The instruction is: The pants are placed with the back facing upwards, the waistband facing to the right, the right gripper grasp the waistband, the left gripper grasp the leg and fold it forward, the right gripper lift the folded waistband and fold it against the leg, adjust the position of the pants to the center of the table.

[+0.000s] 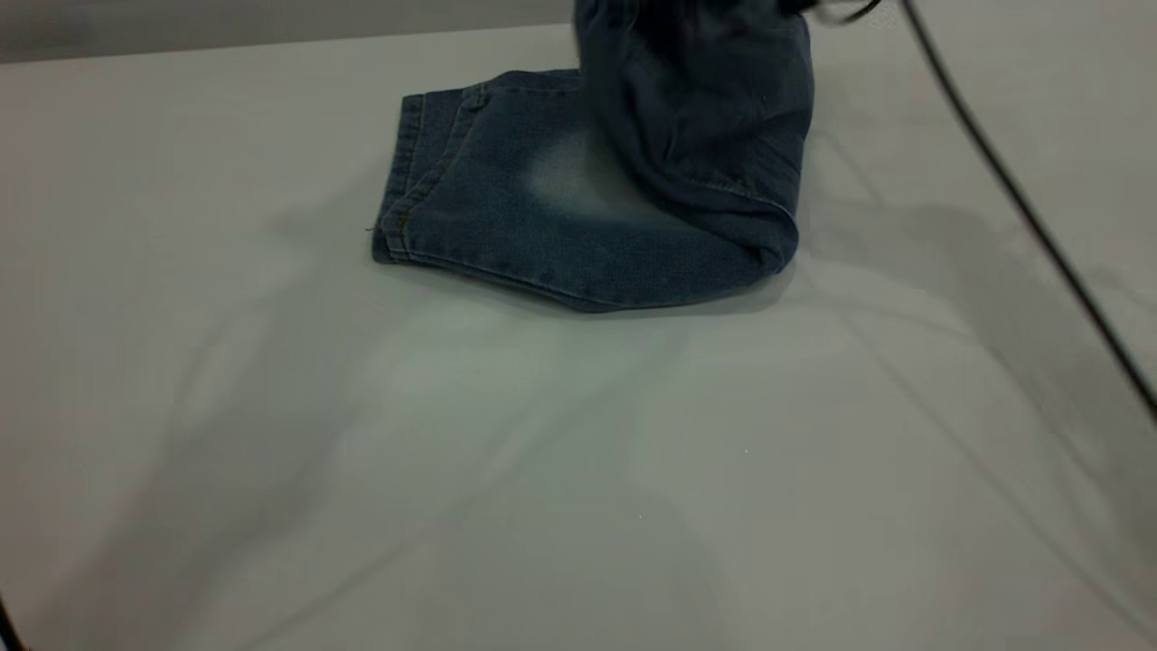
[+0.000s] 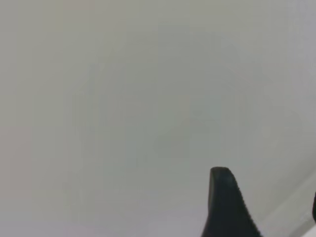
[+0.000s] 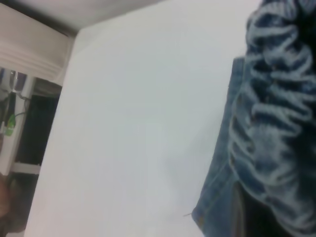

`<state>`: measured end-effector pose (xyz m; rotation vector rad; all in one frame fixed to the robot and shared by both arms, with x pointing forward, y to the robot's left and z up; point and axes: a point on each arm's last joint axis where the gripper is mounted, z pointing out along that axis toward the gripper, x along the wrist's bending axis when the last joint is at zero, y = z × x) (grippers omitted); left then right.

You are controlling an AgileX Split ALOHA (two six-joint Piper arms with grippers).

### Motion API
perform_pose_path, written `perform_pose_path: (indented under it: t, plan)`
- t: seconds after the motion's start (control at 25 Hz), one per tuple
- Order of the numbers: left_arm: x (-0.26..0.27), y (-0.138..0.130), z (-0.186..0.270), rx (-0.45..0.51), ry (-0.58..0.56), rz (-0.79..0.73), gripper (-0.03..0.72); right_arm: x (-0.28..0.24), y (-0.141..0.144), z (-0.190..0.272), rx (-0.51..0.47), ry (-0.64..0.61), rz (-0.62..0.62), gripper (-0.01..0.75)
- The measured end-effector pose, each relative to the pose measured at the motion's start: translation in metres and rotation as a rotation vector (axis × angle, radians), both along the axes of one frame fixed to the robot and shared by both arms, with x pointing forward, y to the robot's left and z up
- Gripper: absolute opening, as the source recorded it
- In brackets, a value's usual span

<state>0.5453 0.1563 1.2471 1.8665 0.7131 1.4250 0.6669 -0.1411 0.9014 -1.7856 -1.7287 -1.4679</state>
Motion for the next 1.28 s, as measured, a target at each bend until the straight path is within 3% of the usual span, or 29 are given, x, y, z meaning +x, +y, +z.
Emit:
perform_pose_path:
  t: [0.28,0.8,1.08,1.28]
  plan:
    - [-0.017,0.015,0.015,0.01,-0.015,0.048,0.387,-0.013,0.042,-0.034,0.032,0.026,0.166,0.158]
    - [-0.015,0.017,0.01,0.047,0.01,0.082,0.387,-0.027,0.06,-0.016,0.22,0.013,0.356,0.542]
    - [-0.015,0.017,0.01,0.05,0.009,0.083,0.387,-0.033,0.062,-0.009,0.31,0.06,0.406,0.543]
    - [-0.015,0.017,0.01,0.05,0.009,0.084,0.387,-0.04,0.067,0.006,0.212,0.062,0.45,0.492]
